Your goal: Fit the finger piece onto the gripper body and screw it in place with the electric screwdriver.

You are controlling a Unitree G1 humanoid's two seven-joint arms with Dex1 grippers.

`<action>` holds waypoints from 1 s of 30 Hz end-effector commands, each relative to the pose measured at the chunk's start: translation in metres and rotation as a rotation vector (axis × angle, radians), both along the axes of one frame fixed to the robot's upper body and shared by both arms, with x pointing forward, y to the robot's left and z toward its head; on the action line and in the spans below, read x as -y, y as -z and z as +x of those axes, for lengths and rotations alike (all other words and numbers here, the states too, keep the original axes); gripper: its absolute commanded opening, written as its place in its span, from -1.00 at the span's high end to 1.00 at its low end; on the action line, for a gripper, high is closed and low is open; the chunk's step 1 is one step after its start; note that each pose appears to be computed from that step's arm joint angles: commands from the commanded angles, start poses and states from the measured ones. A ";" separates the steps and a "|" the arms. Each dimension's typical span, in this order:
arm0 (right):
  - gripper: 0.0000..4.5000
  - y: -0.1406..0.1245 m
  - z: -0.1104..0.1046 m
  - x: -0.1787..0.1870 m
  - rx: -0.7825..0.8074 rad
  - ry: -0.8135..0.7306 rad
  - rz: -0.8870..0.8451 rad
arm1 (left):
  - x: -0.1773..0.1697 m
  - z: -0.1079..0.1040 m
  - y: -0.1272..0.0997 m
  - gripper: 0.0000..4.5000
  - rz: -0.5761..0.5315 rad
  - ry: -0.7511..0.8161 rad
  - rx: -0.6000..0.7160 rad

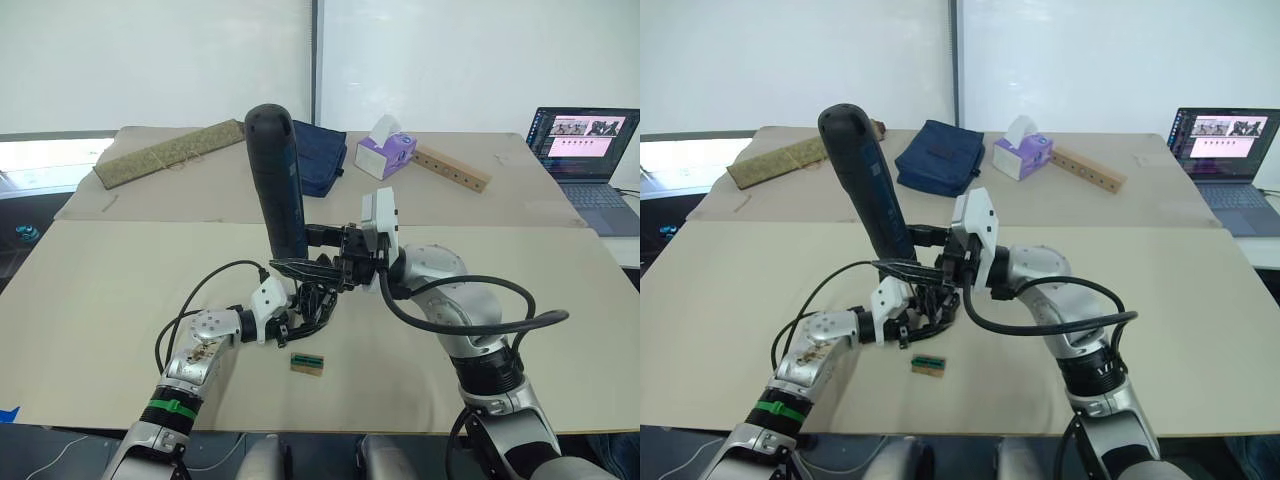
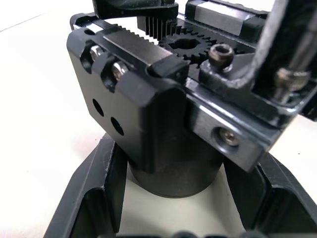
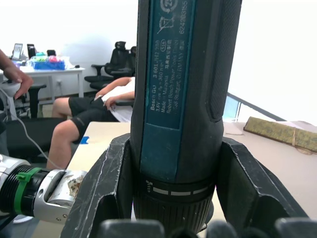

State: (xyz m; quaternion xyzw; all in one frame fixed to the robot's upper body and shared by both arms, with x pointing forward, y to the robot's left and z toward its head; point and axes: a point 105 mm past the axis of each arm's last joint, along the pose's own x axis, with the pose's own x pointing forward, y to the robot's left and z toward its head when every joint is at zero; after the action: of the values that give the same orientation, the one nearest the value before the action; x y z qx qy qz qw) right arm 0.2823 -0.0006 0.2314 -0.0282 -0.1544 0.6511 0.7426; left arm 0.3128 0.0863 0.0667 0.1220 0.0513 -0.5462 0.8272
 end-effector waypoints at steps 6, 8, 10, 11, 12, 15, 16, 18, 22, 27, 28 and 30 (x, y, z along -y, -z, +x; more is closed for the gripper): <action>0.14 0.028 0.005 -0.003 -0.057 0.029 -0.081 | -0.004 -0.008 0.021 -0.02 0.040 0.012 -0.090; 0.14 0.031 0.006 -0.004 -0.059 0.034 -0.095 | -0.004 -0.008 0.021 -0.02 0.040 0.013 -0.090; 0.14 0.032 0.007 -0.005 -0.061 0.039 -0.103 | -0.003 -0.008 0.020 -0.02 0.040 0.014 -0.089; 0.14 0.033 0.007 -0.005 -0.061 0.041 -0.105 | -0.003 -0.008 0.020 -0.02 0.040 0.014 -0.089; 0.14 0.034 0.008 -0.005 -0.061 0.044 -0.111 | -0.003 -0.008 0.020 -0.02 0.039 0.014 -0.089; 0.14 0.037 0.009 -0.006 -0.060 0.048 -0.127 | -0.003 -0.007 0.020 -0.02 0.039 0.013 -0.090; 0.14 0.038 0.009 -0.006 -0.061 0.049 -0.129 | -0.003 -0.007 0.020 -0.02 0.039 0.013 -0.090; 0.14 0.041 0.010 -0.006 -0.066 0.052 -0.132 | -0.003 -0.007 0.020 -0.02 0.038 0.012 -0.090; 0.14 0.047 0.012 -0.005 -0.072 0.057 -0.142 | -0.003 -0.007 0.020 -0.02 0.038 0.011 -0.090; 0.14 0.054 0.009 -0.004 -0.057 0.043 -0.158 | -0.003 -0.007 0.021 -0.02 0.038 0.010 -0.091; 0.14 0.054 0.009 -0.004 -0.058 0.041 -0.157 | -0.003 -0.008 0.021 -0.02 0.038 0.010 -0.091; 0.14 0.056 0.008 -0.004 -0.058 0.037 -0.156 | -0.003 -0.008 0.021 -0.02 0.038 0.010 -0.091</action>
State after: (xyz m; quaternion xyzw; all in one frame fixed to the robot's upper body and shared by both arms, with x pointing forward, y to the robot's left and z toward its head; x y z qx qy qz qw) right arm 0.2780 0.0086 0.2176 -0.0501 -0.1647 0.6586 0.7326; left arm 0.3133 0.0886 0.0617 0.1188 0.0655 -0.5442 0.8279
